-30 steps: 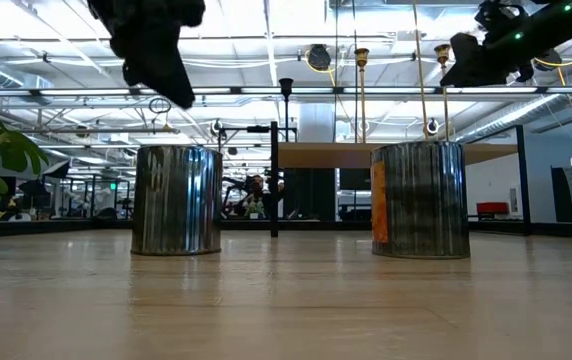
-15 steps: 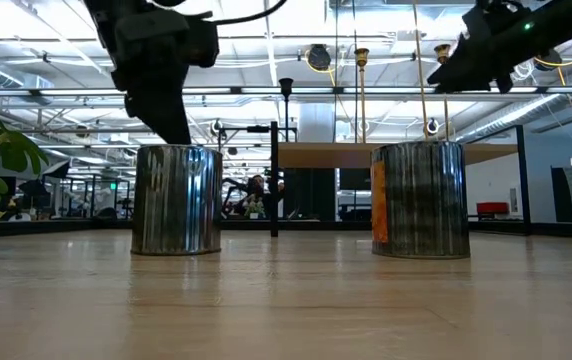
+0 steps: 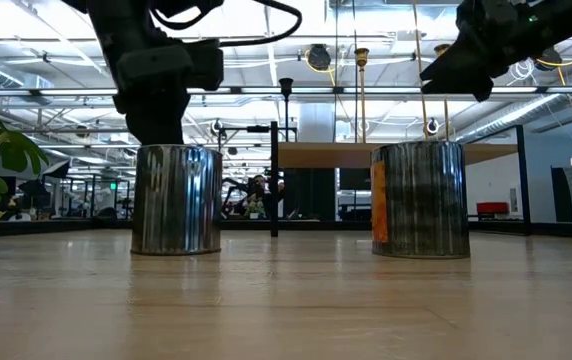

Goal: Pick & Place candle stick holders
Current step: Put the brown scented candle on the shelf

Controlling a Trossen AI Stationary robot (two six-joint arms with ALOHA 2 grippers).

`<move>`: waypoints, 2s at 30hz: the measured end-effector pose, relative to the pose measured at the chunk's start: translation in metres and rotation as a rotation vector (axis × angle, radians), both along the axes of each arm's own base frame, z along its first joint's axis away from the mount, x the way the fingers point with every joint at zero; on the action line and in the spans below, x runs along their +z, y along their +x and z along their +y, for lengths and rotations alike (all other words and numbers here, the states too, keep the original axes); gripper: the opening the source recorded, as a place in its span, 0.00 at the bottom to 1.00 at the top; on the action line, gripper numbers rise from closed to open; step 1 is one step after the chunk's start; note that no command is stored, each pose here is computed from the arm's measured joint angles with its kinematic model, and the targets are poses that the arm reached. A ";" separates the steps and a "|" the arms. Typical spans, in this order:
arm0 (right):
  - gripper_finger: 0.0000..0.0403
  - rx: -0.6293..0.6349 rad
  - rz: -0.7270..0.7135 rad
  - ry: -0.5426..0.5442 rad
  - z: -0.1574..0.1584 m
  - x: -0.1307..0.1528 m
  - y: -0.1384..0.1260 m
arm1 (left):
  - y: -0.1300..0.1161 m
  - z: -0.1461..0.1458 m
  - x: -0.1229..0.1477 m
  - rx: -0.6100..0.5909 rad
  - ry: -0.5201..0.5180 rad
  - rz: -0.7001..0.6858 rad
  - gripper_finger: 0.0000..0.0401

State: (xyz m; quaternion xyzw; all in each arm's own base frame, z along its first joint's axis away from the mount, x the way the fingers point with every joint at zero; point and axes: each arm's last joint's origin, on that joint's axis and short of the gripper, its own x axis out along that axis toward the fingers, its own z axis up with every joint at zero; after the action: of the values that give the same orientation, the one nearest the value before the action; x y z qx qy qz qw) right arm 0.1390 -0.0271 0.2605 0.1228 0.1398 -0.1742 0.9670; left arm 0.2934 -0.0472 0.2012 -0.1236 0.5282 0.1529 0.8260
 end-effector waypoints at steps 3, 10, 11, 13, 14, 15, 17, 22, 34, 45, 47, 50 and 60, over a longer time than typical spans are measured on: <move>0.43 0.007 -0.009 -0.003 0.000 0.000 0.006 | 0.001 0.001 -0.001 0.017 -0.004 0.002 0.24; 0.42 0.009 -0.005 -0.010 -0.002 -0.003 0.018 | 0.005 0.011 -0.001 -0.001 -0.004 -0.014 0.24; 0.42 0.009 0.002 -0.008 -0.002 -0.004 0.020 | 0.005 0.012 -0.001 0.001 -0.016 -0.012 0.23; 0.42 0.009 0.018 -0.005 -0.002 -0.007 0.022 | 0.006 0.015 -0.001 0.002 -0.037 -0.010 0.18; 0.42 0.010 0.025 -0.005 -0.003 -0.007 0.023 | 0.006 0.017 -0.001 0.000 -0.044 -0.009 0.14; 0.42 0.009 0.030 -0.004 -0.003 -0.008 0.024 | 0.006 0.019 -0.001 0.000 -0.047 -0.010 0.09; 0.42 0.009 0.034 -0.003 -0.003 -0.009 0.027 | 0.007 0.022 -0.001 0.014 -0.048 -0.015 0.03; 0.42 0.009 0.025 -0.005 -0.004 -0.010 0.032 | 0.012 0.023 0.006 -0.010 -0.040 -0.071 0.02; 0.42 0.009 0.037 -0.003 -0.004 -0.012 0.033 | 0.047 0.033 0.121 -0.188 0.136 -0.373 0.01; 0.42 0.015 -0.026 -0.035 -0.005 -0.006 0.036 | 0.043 0.114 0.192 -0.081 0.332 -0.522 0.01; 0.42 0.021 -0.032 -0.056 -0.005 -0.005 0.036 | 0.043 0.131 0.196 -0.051 0.332 -0.535 0.01; 0.42 0.020 -0.061 -0.065 -0.005 -0.002 0.037 | 0.049 0.154 0.194 -0.021 0.348 -0.523 0.01; 0.42 0.020 -0.064 -0.064 -0.005 -0.002 0.037 | 0.069 0.199 0.150 0.038 0.320 -0.384 0.01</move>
State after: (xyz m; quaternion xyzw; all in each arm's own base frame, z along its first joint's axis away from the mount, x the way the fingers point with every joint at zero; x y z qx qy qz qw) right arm 0.1763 -0.0322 0.2589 0.0959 0.1046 -0.1647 0.9761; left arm 0.3620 0.1516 0.3511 -0.0280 0.3282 0.2239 0.9173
